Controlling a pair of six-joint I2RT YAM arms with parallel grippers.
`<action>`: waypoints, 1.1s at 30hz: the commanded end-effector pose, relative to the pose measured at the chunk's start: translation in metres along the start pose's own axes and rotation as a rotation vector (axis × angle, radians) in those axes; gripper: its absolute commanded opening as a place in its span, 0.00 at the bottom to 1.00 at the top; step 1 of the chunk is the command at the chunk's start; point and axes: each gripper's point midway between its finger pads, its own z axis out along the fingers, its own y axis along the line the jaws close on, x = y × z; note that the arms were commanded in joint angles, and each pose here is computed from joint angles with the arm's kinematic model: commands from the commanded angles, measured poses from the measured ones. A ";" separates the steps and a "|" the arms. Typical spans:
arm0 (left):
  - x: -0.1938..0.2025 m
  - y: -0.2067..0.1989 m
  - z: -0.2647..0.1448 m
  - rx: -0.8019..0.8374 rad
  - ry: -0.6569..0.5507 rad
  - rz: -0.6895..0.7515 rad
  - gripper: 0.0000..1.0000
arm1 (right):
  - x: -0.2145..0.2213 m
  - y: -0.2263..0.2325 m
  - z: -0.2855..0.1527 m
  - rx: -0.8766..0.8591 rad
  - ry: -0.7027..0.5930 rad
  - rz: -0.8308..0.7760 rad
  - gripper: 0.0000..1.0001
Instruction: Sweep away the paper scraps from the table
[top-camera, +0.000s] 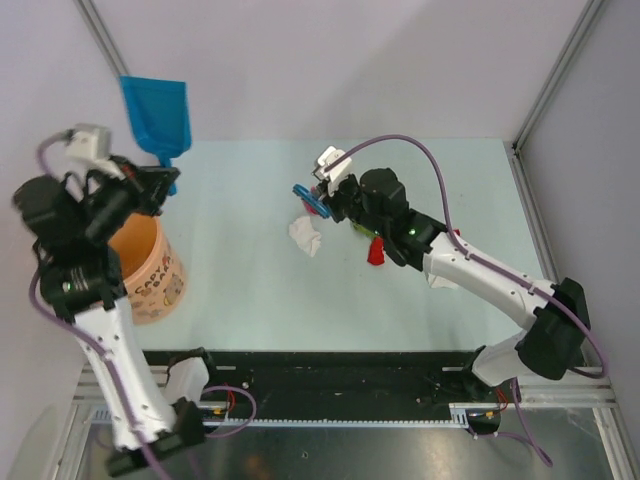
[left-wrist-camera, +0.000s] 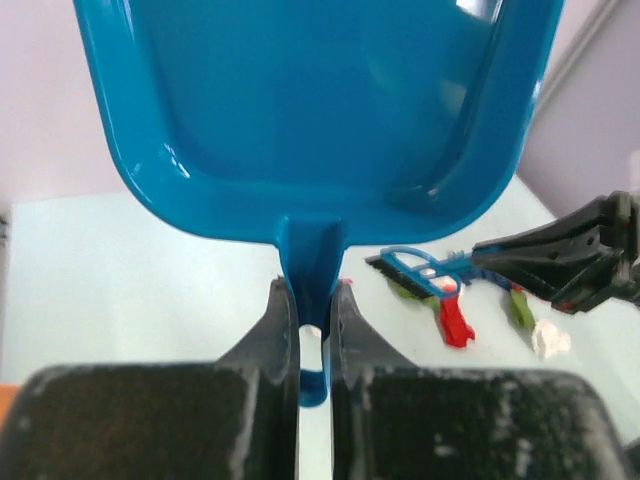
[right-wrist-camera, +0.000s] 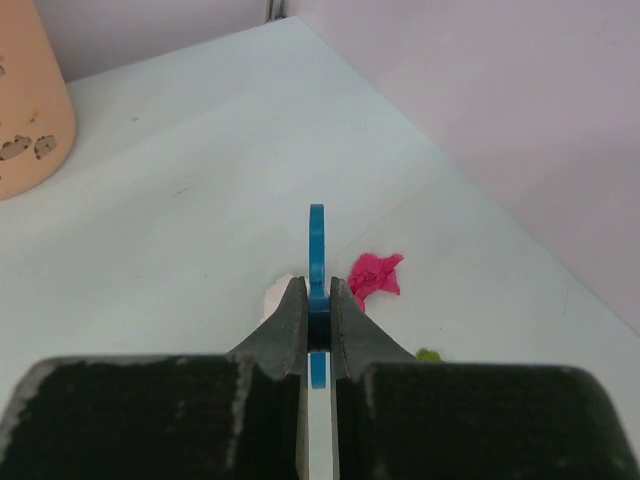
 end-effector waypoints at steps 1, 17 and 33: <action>0.056 0.033 0.034 -0.128 0.205 0.125 0.00 | -0.017 -0.005 0.012 -0.012 -0.089 -0.041 0.00; 0.235 0.087 0.023 -0.141 0.842 0.497 0.00 | 0.155 0.042 0.106 -0.405 0.143 -0.615 0.00; 0.346 0.045 -0.005 0.278 1.167 0.596 0.00 | 0.109 0.093 -0.040 -0.370 0.176 -0.448 0.00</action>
